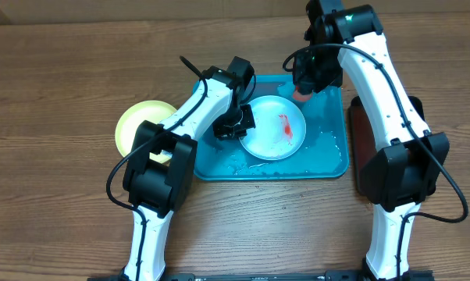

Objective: Clean dirty plates on tray and stack at the side
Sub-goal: 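Grasp the white plate's rim with the left gripper and pull it center, then scrub the white plate with the sponge in circles, right gripper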

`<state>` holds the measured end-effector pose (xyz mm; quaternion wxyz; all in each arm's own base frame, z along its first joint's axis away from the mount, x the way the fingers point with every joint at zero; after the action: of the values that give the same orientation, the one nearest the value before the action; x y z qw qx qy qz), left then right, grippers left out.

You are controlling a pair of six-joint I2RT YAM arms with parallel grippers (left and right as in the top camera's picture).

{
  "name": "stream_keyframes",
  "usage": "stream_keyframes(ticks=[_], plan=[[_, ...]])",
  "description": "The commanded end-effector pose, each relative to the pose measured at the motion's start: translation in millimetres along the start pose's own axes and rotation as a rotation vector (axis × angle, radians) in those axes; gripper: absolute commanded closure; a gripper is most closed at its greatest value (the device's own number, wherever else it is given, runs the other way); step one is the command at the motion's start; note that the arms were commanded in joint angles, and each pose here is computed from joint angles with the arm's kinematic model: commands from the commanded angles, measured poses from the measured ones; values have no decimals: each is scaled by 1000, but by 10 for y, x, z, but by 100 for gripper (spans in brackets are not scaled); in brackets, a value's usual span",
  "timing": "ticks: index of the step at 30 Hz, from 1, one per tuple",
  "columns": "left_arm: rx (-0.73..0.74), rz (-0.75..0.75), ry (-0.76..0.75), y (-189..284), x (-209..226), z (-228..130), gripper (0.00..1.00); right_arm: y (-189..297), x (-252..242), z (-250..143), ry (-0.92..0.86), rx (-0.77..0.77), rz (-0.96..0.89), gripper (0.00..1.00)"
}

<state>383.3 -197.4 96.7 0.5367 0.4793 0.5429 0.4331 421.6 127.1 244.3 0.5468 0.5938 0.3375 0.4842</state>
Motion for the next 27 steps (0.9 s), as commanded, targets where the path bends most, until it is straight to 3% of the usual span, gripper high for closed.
stream_keyframes(ticks=[1,18,27], plan=[[-26,115,12,-82,136,35,96,-112,19,-77,17,26,-19,96],[-52,32,24,-28,365,205,96,-1111,-48,-408,-5,191,46,96],[-26,-64,-117,-18,332,198,95,-1504,-157,-490,-46,173,79,96]])
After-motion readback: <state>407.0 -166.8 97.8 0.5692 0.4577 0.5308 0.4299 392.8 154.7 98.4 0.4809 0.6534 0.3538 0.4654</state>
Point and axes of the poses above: each gripper's point midway between its finger pads, its own y axis back along the fingers, its own x axis along the line the jaws close on, z = x × y, the point moved 9 cm from there along y, back along the fingers, and after that the axes turned 14 degrees about -y, right-handed, at the moved point
